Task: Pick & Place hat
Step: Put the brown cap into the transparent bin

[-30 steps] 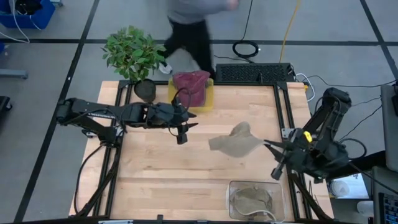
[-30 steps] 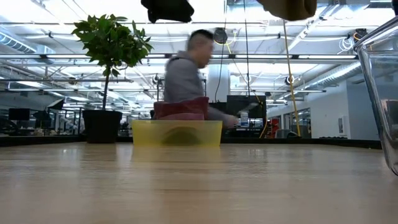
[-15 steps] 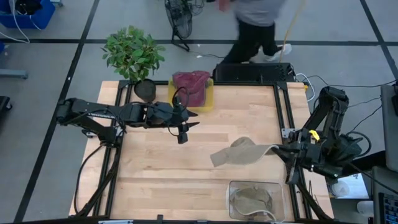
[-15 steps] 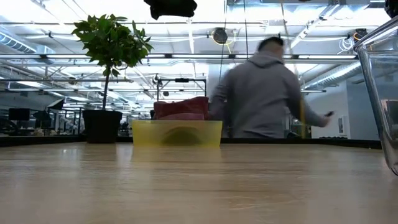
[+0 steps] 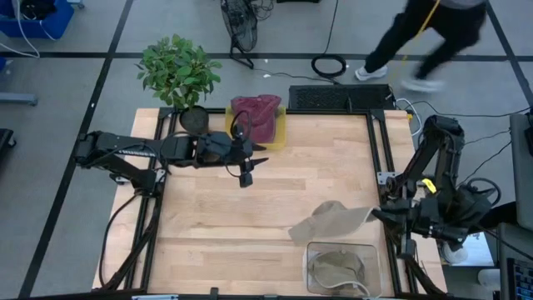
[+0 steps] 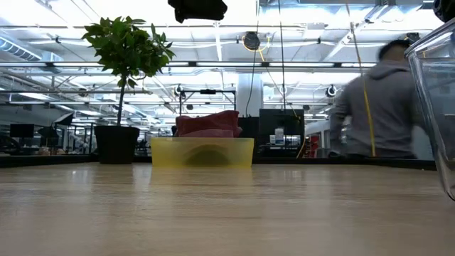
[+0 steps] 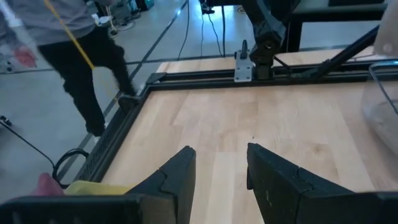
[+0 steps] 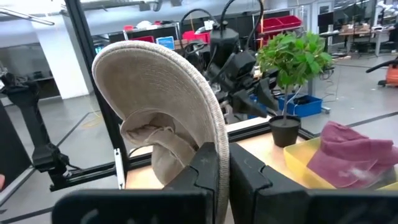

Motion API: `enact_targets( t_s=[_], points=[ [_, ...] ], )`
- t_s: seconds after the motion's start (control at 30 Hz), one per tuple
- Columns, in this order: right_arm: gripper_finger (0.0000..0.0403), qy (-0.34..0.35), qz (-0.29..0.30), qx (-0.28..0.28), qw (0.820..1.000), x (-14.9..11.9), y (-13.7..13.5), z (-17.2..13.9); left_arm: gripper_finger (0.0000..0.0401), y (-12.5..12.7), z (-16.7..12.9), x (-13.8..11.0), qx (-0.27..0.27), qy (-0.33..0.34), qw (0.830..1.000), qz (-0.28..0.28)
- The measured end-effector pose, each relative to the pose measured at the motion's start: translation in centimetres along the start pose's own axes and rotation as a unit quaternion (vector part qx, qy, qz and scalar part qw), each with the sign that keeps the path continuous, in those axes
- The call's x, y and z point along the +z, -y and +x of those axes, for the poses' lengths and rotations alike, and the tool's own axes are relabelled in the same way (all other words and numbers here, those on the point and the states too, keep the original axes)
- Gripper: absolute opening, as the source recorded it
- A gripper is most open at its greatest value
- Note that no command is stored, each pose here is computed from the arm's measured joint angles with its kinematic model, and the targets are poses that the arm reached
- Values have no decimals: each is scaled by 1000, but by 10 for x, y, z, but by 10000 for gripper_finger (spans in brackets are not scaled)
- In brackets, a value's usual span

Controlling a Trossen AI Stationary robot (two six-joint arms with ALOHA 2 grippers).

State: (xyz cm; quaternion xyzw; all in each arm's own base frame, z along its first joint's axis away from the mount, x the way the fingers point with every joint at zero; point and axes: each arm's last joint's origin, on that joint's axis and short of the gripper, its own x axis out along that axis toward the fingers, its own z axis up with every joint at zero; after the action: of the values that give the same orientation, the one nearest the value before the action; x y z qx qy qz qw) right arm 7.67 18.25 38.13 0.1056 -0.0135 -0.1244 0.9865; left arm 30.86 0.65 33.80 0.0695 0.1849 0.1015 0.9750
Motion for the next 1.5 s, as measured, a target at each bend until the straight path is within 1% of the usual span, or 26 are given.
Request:
enact_targets(
  t_s=[0.17,0.33,0.5,0.8,0.9,0.97,1.03,1.1,1.13,1.17,1.2,1.23,1.3,1.33,1.5],
  points=[
    [11,-2,1,8,1000,-9,6,-3,147,-1,0,0,-5,2,1000,-2],
    [11,-2,-20,9,1000,-11,22,-3,147,-1,0,0,-6,2,1000,-3],
    [11,-2,-35,8,999,-3,37,-3,147,-1,0,0,-6,2,1000,-4],
    [11,-3,-69,22,997,18,66,-6,147,-1,0,-1,-7,-2,1000,-12],
    [11,-1,-99,24,995,20,75,-5,147,-1,0,-1,-7,-5,1000,-14],
    [11,19,-127,48,990,19,75,-5,147,-1,0,-2,-7,-8,1000,-13],
    [11,60,-156,105,980,16,69,-5,147,-1,0,-2,-7,-10,1000,-12],
    [11,102,-165,165,967,15,64,-4,147,-1,0,-2,-7,-10,1000,-12],
    [11,113,-163,180,963,15,62,-4,147,-1,0,-2,-7,-10,1000,-12],
    [10,113,-152,176,966,16,62,-2,147,-1,0,-2,-7,-10,1000,-12],
    [9,103,-142,154,972,17,64,0,147,-1,0,-2,-7,-10,1000,-12],
    [7,85,-135,120,980,18,67,2,147,-1,0,-2,-7,-10,1000,-12],
    [5,56,-150,69,985,16,70,4,147,-1,0,-2,-7,-9,1000,-12],
    [6,54,-153,63,985,17,71,4,147,-1,0,-2,-7,-9,1000,-12],
    [6,102,-148,124,976,33,71,3,147,-1,0,-2,-7,-9,1000,-13]
  ],
)
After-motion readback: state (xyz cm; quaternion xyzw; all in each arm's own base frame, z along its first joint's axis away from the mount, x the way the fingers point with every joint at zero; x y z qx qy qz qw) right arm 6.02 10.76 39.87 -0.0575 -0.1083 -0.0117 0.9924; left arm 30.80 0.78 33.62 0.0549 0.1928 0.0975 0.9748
